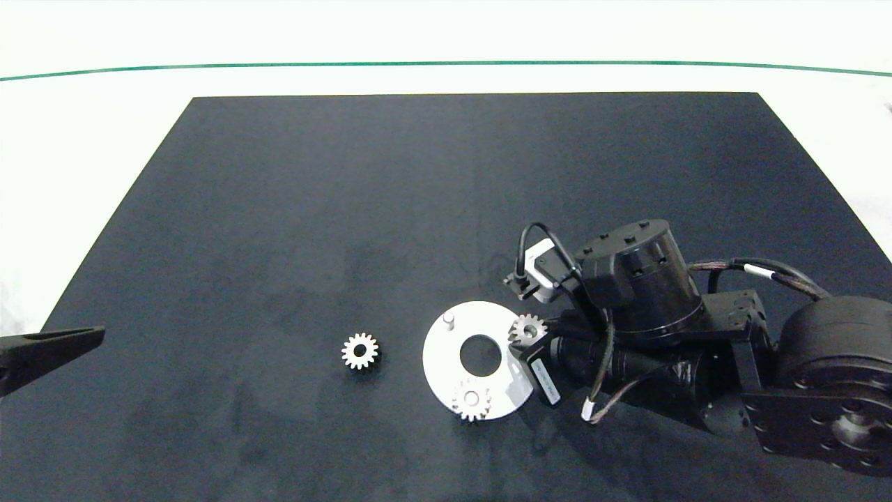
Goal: Install three planetary gears onto the carrier pins
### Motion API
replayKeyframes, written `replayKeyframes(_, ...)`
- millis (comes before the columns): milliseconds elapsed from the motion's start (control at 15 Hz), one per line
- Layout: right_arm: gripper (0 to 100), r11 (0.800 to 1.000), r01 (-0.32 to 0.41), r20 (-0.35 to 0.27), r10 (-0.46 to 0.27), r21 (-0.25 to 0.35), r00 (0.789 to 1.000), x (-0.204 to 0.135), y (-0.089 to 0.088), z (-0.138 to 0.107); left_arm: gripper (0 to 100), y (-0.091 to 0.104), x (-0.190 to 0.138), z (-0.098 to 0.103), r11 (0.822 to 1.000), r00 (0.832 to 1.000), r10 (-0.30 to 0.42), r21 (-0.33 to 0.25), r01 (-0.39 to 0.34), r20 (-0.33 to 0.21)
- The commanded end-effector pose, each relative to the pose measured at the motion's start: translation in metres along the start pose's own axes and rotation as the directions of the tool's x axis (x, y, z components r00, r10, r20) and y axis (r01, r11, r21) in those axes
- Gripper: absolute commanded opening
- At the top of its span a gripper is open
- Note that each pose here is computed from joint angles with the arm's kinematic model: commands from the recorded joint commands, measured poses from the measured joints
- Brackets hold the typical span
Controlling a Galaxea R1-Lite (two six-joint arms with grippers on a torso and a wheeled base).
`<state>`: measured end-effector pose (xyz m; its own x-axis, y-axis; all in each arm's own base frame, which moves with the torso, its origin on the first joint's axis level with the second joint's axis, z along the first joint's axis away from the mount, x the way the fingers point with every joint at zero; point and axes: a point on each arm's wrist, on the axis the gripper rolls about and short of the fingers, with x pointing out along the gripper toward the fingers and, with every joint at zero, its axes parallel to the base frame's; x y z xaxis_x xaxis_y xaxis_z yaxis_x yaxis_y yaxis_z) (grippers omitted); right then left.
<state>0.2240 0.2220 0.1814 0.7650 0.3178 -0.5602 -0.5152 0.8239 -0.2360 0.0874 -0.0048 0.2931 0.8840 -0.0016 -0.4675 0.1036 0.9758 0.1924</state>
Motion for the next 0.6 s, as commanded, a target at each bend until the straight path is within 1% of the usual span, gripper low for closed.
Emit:
replayKeyframes(67, 100, 0.999, 0.008, 0.006, -0.008, -0.031, 1.0, -0.002, 0.014, 0.001, 100, 0.0, 0.003, 0.0, 1.0, 1.0, -0.001, -0.001, 0.001, -0.011)
replayKeyframes(133, 100, 0.999, 0.01, -0.012, -0.01, -0.046, 1.0, 0.004, 0.022, -0.003, 100, 0.0, 0.004, 0.001, 1.0, 1.0, -0.005, -0.001, 0.005, -0.013)
replayKeyframes(200, 100, 0.999, 0.016, -0.021, -0.017, -0.049, 1.0, 0.011, 0.025, -0.005, 100, -0.001, 0.004, 0.001, 1.0, 1.0, -0.015, 0.003, 0.015, -0.013)
replayKeyframes(333, 100, 0.999, 0.007, -0.003, -0.007, -0.051, 1.0, 0.015, 0.033, -0.005, 100, -0.001, 0.003, 0.001, 1.0, 1.0, -0.012, 0.0, 0.012, -0.009)
replayKeyframes(400, 100, 0.999, 0.023, 0.024, -0.023, -0.041, 0.999, 0.008, 0.03, -0.002, 100, -0.001, 0.0, 0.003, 1.0, 1.0, -0.008, -0.006, 0.008, 0.006)
replayKeyframes(467, 100, 0.998, 0.055, 0.09, -0.053, -0.009, 0.994, -0.018, 0.019, 0.008, 100, 0.0, -0.002, 0.006, 1.0, 1.0, -0.008, -0.029, 0.009, 0.027)
replayKeyframes(533, 100, 0.997, 0.066, 0.16, -0.07, 0.028, 0.985, -0.052, 0.002, 0.015, 100, 0.0, -0.001, 0.009, 0.999, 0.999, -0.015, -0.046, 0.017, 0.037)
replayKeyframes(600, 100, 0.996, 0.075, 0.19, -0.083, 0.048, 0.978, -0.072, -0.008, 0.016, 100, 0.0, 0.001, 0.009, 0.998, 0.999, -0.019, -0.053, 0.021, 0.035)
